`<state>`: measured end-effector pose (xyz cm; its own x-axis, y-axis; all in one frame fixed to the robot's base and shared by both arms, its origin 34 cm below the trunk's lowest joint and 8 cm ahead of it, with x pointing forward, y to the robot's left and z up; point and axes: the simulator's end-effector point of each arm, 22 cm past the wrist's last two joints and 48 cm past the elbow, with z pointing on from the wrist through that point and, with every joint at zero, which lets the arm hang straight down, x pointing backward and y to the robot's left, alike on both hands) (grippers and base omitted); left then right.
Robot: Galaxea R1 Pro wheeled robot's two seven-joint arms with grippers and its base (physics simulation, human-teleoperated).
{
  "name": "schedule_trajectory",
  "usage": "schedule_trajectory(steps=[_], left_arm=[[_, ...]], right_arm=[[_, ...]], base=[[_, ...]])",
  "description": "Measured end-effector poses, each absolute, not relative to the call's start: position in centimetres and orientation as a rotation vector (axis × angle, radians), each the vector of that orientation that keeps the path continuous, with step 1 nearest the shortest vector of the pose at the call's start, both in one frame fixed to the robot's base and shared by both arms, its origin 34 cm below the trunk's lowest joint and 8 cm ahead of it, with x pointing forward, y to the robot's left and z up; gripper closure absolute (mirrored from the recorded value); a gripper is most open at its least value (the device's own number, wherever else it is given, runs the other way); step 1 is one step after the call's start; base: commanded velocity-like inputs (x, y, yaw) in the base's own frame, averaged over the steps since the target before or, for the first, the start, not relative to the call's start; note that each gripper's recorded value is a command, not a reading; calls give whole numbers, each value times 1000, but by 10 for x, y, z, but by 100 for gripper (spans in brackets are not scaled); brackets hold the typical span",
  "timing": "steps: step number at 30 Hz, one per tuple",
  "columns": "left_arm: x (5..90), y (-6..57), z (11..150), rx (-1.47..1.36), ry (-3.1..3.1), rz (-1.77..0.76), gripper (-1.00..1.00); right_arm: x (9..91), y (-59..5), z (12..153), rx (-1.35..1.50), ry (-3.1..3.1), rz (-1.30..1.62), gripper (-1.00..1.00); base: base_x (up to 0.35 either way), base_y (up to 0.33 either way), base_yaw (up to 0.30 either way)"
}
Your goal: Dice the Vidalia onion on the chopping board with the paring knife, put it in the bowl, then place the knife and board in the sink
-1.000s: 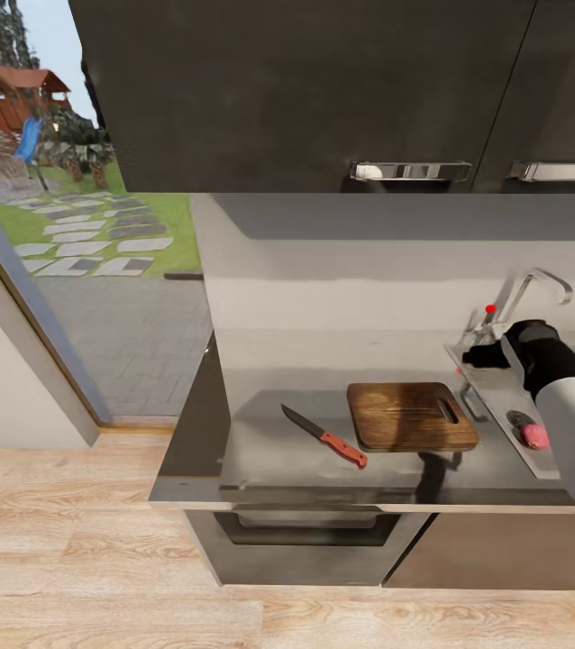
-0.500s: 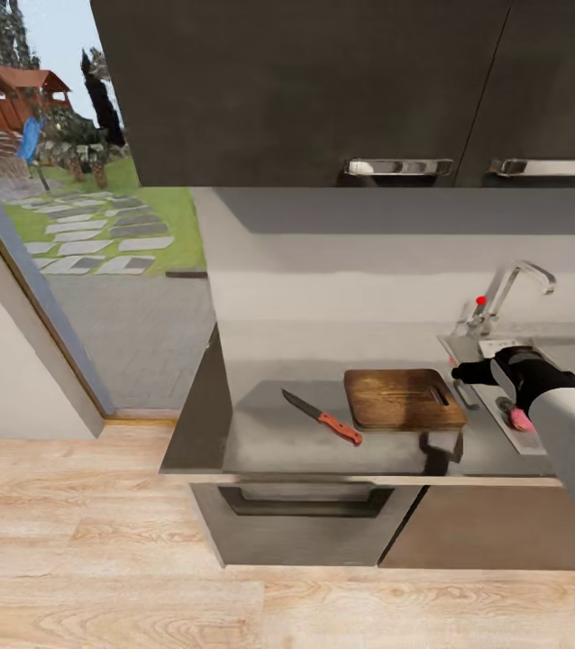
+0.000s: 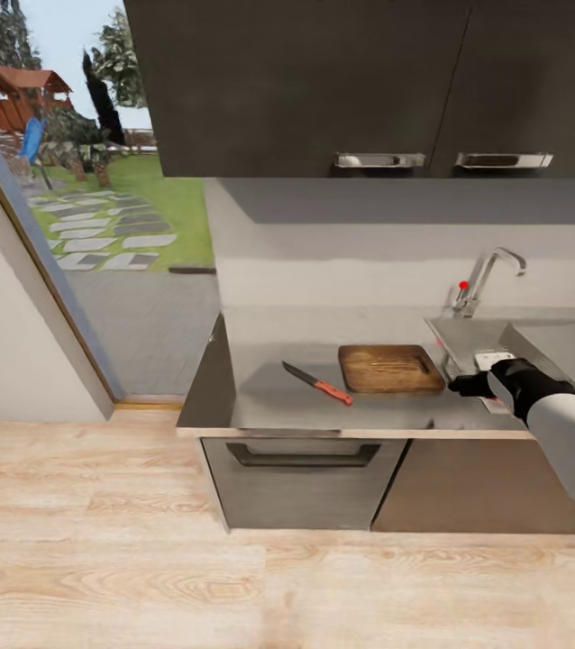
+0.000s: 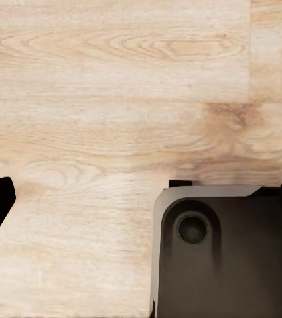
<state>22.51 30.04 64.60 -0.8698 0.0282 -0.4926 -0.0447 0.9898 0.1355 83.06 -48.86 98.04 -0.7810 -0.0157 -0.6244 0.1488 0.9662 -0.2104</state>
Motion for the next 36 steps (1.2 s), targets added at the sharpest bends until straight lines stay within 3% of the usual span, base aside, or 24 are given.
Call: schedule_trajectory(steps=[22,27,36], left_arm=[[225,300,646,-12,2620,194,-100],[225,300,646,-12,2618,194,-100],[225,300,646,-11,2617,193,-100]], right_arm=[[788,-474,895,-52,2332,-306,-100],[742,-466,845,-122,2308,-296,-100],[619,-392,750,-256,2244,-162,-100]], base=[[-334,0,0],[-222,0,0],[-20,0,0]])
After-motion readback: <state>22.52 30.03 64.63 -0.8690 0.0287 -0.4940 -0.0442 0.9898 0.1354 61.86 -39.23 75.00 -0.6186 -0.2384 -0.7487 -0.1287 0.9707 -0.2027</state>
